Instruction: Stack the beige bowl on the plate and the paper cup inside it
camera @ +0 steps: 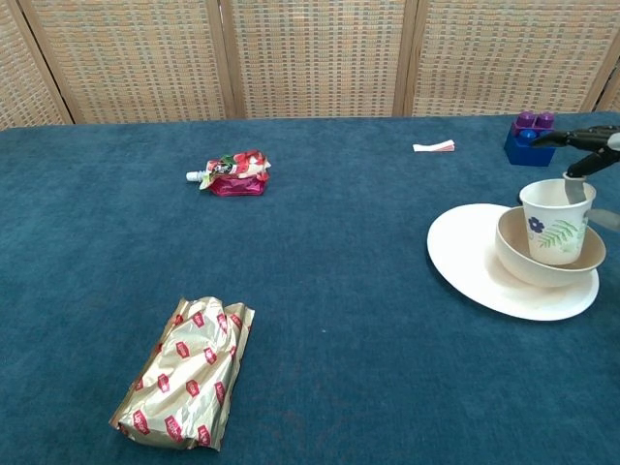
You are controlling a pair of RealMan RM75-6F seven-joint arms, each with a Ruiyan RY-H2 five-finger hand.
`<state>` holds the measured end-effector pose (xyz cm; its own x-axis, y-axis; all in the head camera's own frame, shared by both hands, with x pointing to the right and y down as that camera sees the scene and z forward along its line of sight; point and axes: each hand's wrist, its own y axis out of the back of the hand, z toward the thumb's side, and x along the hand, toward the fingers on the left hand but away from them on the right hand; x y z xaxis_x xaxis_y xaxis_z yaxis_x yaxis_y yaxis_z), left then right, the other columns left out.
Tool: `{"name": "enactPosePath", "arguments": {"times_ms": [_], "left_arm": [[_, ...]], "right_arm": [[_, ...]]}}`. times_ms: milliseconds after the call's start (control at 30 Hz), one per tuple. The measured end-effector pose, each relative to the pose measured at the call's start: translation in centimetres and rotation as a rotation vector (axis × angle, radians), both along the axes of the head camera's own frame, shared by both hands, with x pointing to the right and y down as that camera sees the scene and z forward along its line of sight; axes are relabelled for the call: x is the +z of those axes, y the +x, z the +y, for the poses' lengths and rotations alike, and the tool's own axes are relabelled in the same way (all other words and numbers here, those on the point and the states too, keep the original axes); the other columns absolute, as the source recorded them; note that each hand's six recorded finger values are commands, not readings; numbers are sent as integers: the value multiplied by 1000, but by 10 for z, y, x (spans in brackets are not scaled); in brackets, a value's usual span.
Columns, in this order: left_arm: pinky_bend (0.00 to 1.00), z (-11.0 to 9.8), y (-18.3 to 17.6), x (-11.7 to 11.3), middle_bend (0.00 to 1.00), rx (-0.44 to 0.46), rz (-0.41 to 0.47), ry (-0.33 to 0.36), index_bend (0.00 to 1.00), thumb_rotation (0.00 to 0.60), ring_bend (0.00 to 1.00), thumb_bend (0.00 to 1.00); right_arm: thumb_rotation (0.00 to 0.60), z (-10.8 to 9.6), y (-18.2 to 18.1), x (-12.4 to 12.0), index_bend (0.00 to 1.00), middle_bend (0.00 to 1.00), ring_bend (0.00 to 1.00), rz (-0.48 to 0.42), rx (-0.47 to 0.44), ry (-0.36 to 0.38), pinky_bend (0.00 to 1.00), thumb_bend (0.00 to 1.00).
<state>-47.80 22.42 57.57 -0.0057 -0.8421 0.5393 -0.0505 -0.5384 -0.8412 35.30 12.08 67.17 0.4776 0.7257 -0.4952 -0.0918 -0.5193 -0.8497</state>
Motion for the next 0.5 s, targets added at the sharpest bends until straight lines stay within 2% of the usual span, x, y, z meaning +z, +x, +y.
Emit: {"name": "enactPosePath", "arguments": {"times_ms": [133, 200, 333, 500], "left_arm": [[0, 0, 0, 1, 0, 0, -3, -2, 0, 600, 0, 0], [0, 0, 0, 1, 0, 1, -4, -2, 0, 600, 0, 0], [0, 1, 1, 1, 0, 3, -3, -2, 0, 600, 0, 0], [0, 1, 1, 1, 0, 4, -2, -2, 0, 600, 0, 0]], "right_arm": [[600, 6, 3, -1, 385, 0, 0, 7, -16, -3, 0, 567], [600, 9, 4, -4, 314, 0, 0, 13, -27, -4, 0, 567], [600, 13, 5, -5, 242, 0, 0, 29, -42, -2, 0, 567], [600, 19, 6, -6, 241, 0, 0, 54, -57, -2, 0, 567]]}}
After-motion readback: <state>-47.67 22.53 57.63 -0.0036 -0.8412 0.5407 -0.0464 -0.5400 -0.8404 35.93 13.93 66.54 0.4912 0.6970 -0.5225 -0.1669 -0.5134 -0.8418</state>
